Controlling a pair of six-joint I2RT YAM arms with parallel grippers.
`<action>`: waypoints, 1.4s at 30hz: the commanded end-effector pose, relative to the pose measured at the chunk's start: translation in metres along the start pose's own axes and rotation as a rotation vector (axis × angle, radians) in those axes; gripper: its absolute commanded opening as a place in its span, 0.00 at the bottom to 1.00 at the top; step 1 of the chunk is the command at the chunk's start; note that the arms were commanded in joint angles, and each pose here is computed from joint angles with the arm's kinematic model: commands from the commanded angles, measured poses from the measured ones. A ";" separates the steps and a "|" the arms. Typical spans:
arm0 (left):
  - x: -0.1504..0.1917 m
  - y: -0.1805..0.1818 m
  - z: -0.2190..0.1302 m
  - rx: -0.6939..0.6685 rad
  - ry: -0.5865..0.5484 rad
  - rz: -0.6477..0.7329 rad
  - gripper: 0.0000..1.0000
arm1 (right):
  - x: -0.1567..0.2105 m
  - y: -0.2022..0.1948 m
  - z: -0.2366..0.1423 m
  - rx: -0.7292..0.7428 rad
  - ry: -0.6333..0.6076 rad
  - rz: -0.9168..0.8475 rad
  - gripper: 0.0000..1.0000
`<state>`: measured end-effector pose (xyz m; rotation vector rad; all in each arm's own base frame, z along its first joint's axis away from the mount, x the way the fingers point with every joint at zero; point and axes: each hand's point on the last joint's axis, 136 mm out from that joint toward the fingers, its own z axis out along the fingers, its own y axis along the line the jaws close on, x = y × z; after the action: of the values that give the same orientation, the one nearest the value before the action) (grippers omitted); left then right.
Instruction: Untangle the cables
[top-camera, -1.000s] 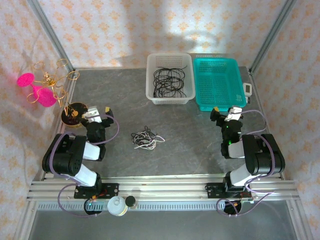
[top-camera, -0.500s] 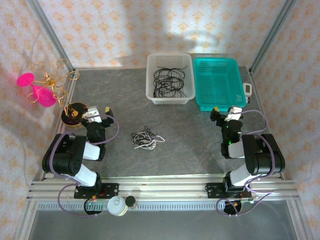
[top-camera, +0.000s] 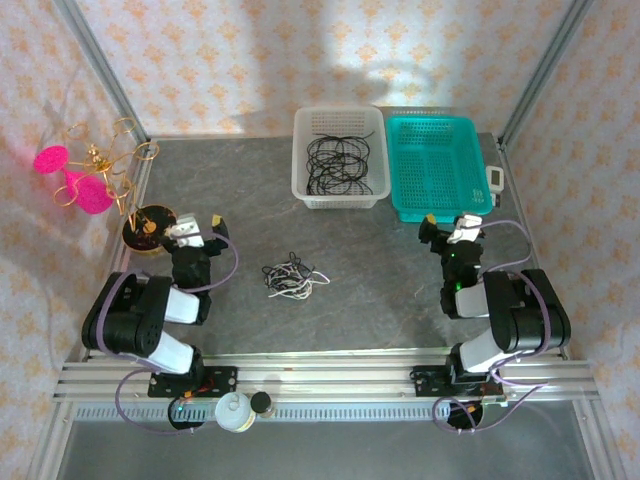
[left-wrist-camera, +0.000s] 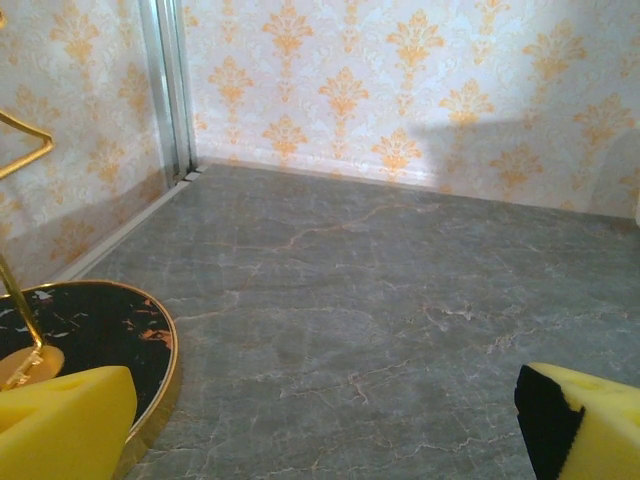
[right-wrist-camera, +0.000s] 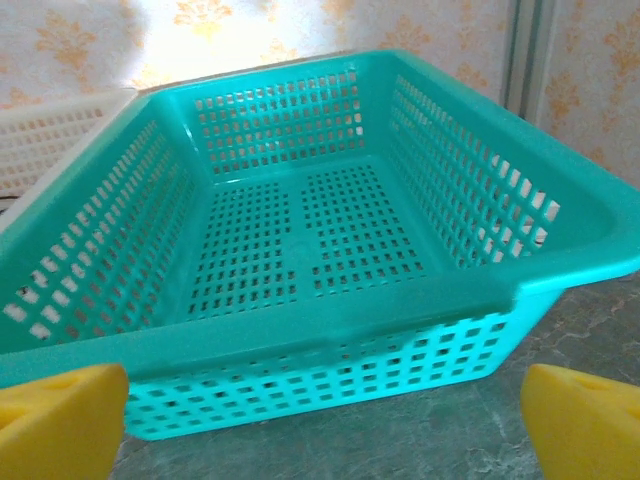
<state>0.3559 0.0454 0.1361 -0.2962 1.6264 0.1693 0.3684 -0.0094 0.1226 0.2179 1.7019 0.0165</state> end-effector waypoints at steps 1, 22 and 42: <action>-0.024 -0.001 -0.008 0.001 -0.039 -0.014 0.99 | -0.024 -0.007 -0.014 0.094 -0.088 -0.003 1.00; -0.025 -0.149 -0.083 0.655 0.309 -0.122 0.83 | 0.004 0.158 -0.089 -0.486 0.478 0.154 0.60; -0.004 -0.182 -0.119 0.826 0.468 -0.203 0.84 | 0.128 0.296 -0.155 -1.168 0.721 -0.299 0.56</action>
<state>0.2943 -0.1576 0.1444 0.1507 1.9883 -0.7398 0.2390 0.3054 0.0568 -0.9156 2.1969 0.8976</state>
